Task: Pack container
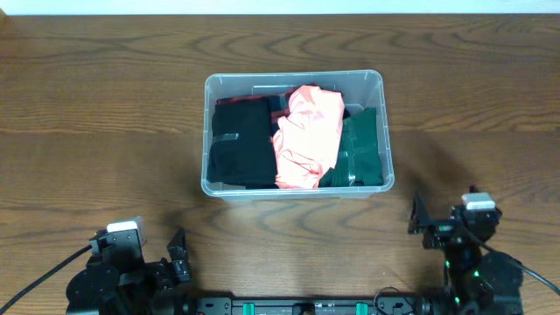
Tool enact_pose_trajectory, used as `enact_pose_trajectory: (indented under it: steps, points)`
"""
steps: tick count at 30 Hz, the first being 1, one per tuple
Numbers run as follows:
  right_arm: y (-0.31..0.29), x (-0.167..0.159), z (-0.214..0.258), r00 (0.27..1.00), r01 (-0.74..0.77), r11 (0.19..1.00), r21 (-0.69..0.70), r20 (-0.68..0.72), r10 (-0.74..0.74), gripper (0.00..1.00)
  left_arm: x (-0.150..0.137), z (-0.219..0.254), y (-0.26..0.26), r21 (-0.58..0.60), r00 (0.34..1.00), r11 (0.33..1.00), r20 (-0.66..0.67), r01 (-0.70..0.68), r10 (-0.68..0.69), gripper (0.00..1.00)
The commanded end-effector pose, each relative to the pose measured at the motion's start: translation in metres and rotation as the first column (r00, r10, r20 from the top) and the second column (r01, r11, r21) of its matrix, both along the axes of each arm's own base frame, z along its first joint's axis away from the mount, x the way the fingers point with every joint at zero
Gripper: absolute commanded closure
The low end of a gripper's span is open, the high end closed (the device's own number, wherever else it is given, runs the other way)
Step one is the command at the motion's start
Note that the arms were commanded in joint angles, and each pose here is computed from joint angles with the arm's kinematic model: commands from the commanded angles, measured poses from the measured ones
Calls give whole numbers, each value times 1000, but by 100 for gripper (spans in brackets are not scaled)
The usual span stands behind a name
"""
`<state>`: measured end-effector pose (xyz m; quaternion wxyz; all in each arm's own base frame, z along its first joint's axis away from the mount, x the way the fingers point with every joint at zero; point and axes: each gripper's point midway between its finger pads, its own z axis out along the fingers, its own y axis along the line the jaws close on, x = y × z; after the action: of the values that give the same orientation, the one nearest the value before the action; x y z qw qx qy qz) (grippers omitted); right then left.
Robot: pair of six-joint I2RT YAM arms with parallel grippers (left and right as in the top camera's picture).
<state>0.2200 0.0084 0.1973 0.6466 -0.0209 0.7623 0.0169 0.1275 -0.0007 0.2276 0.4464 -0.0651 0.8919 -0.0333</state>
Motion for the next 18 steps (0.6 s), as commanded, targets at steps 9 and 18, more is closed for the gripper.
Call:
enact_pose_trajectory:
  steps: [9,18]
  points:
    - [-3,26,-39,995,21,1000,0,94,-21,1,0,-1,0,8,1000,1000,-1,4,-4,2]
    - [-3,26,-40,995,21,1000,0,92,-21,1,0,-1,0,8,1000,1000,-1,4,-4,2]
